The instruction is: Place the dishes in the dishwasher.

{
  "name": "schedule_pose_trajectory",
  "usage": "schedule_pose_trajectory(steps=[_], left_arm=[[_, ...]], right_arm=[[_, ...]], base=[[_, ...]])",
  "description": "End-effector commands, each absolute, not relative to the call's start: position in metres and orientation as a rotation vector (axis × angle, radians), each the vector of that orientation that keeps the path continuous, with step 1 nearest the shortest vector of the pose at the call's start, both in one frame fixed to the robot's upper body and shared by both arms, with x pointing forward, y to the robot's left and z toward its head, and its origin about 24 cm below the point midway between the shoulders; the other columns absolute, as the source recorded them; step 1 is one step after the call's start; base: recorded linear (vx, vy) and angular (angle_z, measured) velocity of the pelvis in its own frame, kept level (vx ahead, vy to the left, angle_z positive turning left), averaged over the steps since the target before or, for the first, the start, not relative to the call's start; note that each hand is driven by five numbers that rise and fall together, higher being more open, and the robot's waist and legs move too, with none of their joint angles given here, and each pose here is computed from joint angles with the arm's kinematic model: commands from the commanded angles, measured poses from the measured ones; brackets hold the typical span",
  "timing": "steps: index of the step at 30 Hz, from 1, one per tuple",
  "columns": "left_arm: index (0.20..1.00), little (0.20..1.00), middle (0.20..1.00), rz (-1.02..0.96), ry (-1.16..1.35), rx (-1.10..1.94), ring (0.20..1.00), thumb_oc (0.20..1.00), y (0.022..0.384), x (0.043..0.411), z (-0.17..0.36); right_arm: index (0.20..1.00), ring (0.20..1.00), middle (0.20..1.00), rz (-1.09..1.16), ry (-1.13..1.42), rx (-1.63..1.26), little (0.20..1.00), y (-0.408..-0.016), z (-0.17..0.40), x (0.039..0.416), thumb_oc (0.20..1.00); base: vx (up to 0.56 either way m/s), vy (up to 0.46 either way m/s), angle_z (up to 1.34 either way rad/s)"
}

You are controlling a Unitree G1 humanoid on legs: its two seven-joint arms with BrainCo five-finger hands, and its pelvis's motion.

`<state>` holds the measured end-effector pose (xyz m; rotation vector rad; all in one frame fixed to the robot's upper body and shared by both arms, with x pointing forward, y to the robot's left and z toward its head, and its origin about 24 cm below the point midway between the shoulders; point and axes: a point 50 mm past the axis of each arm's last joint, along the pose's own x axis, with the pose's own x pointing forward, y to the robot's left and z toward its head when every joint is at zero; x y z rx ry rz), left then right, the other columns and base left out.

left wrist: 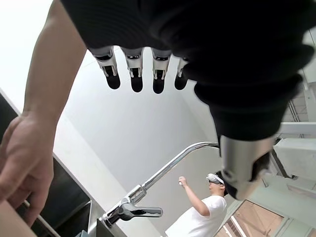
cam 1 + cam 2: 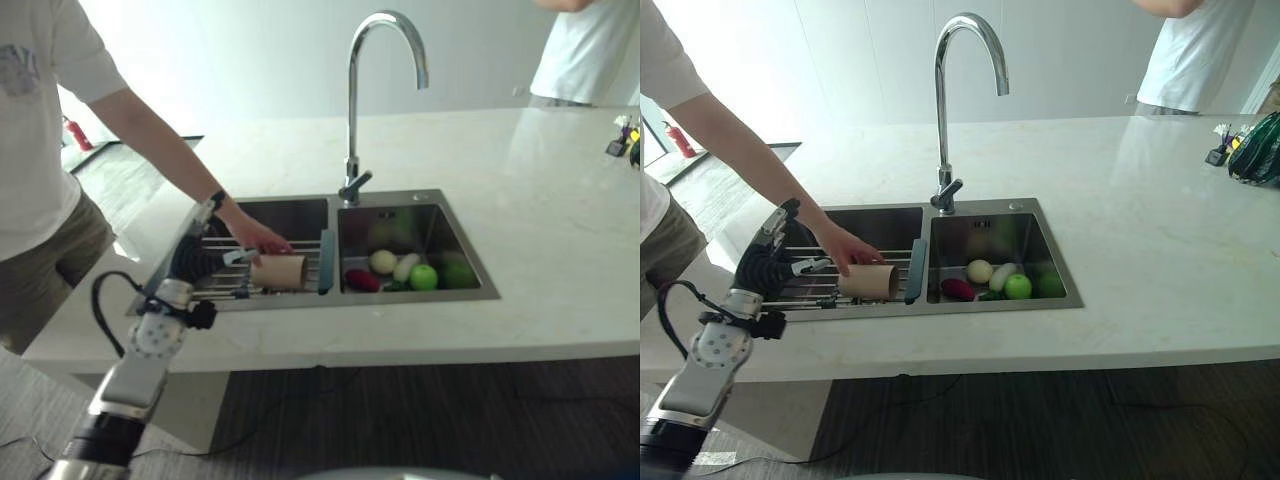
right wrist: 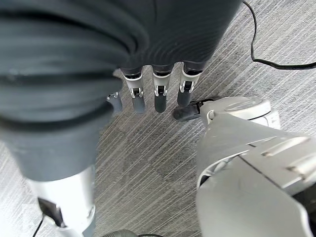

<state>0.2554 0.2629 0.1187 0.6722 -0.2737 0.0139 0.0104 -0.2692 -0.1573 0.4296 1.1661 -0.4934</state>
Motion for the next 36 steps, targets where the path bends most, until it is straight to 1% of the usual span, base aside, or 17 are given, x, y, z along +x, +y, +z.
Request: schedule_pose_trajectory(steps=[1,4,13,20,23,30,36], left_arm=[[1.000,1.000,1.000,0.054,-0.368,0.849,1.000,1.000,0.275,0.266,0.151],[1.000,1.000,1.000,0.033,-0.338,0.962,1.000,1.000,0.283,0.270,0.155],[1.000,1.000,1.000,0.002,-0.283,0.997,1.000,1.000,0.292,0.268,0.158],[1.000,1.000,1.000,-0.049,-0.233,1.075,1.000,1.000,0.289,0.272,0.151],[1.000,1.000,1.000,-0.099,-0.199,1.142,1.000,1.000,0.289,0.276,0.154],[1.000,1.000,1.000,-0.196,-0.122,1.199,1.000,1.000,0.289,0.278,0.151],[1.000,1.000,1.000,-0.189,-0.077,1.225,1.000,1.000,0.295,0.284,0.151]], right_arm=[[1.000,1.000,1.000,-0.446,1.107,0.402,1.000,-0.274,-0.155,0.039,1.000],[1.000,1.000,1.000,-0.442,1.118,0.381,1.000,-0.277,-0.154,0.036,1.000],[1.000,1.000,1.000,-0.432,1.123,0.361,1.000,-0.283,-0.151,0.027,1.000],[1.000,1.000,1.000,-0.418,1.108,0.344,1.000,-0.288,-0.149,0.032,1.000],[1.000,1.000,1.000,-0.420,1.092,0.328,1.000,-0.296,-0.145,0.038,1.000],[1.000,1.000,1.000,-0.427,1.086,0.305,1.000,-0.307,-0.140,0.036,1.000],[1.000,1.000,1.000,-0.425,1.068,0.280,1.000,-0.316,-0.134,0.044,1.000]], base=[[0.05,0.037,-0.04],[0.06,0.044,-0.15],[0.06,0.037,-0.03],[0.02,0.020,0.00],[0.01,0.055,-0.03],[0.02,0.032,-0.05],[0.00,0.034,-0.01]])
